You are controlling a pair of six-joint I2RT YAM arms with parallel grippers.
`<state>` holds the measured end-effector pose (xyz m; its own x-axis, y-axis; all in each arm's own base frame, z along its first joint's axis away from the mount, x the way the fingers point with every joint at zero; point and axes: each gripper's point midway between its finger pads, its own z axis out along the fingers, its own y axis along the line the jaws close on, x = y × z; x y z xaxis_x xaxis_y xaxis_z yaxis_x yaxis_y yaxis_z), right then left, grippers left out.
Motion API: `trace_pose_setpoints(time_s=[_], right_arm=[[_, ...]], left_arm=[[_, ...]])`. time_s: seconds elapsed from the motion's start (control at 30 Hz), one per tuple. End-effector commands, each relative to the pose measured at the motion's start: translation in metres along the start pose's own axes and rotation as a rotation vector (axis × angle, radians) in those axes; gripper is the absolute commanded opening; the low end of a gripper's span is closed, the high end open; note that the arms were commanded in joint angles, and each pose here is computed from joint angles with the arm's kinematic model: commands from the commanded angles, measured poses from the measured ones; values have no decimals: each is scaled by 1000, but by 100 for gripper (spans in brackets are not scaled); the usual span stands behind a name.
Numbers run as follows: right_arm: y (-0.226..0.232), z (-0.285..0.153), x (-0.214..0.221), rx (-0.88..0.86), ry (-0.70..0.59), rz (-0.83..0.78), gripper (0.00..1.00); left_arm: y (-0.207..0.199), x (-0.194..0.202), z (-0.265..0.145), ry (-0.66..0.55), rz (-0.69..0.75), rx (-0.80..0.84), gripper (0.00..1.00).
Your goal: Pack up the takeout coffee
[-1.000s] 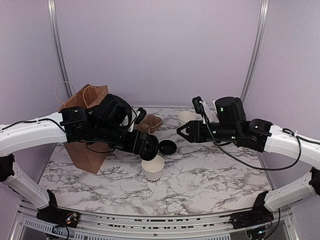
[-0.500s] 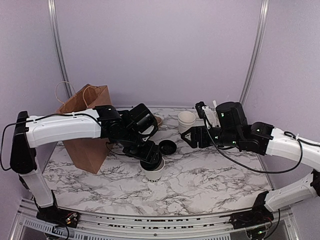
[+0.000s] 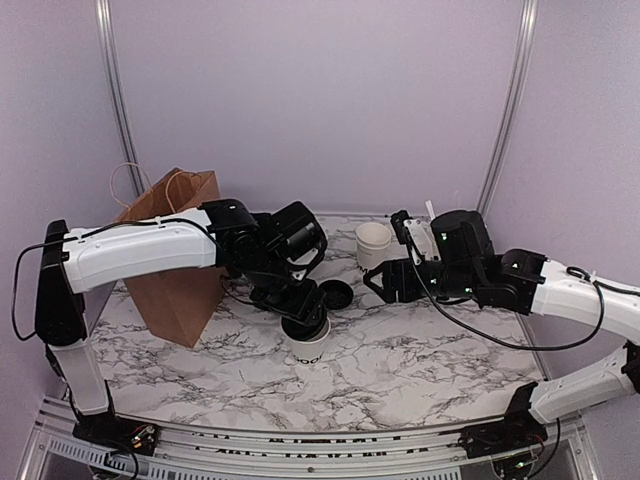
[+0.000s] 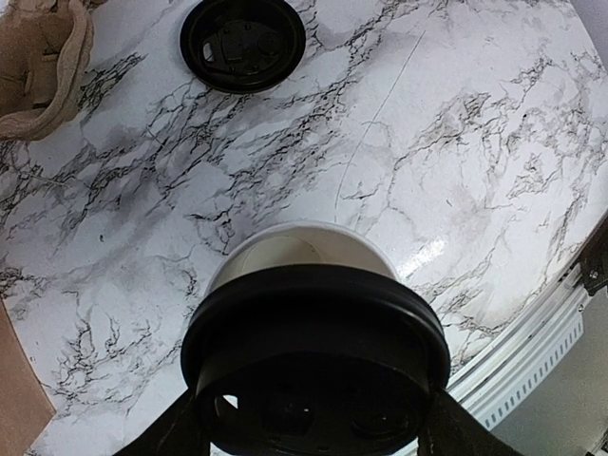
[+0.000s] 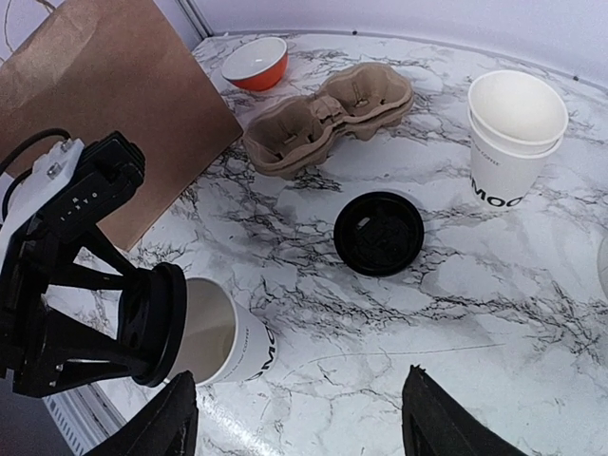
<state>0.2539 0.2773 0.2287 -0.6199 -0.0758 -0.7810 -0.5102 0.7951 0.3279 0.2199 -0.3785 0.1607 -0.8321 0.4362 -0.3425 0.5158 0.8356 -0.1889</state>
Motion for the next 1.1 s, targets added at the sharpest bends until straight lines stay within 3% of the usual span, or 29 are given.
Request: trace_pose_setpoints(time_s=[0.0,0.33,1.07], right_arm=[[2,-4,-8,-7,-30,-13,71],[-11,-19,-19,67,-90,-22,72],[-10,-28,-13,32,-103,-9,72]], left_arm=[[3,7,-3,49,40,-53,65],[5,4,0,109,78,-127,65],[0,3,10,171,119,-178,68]])
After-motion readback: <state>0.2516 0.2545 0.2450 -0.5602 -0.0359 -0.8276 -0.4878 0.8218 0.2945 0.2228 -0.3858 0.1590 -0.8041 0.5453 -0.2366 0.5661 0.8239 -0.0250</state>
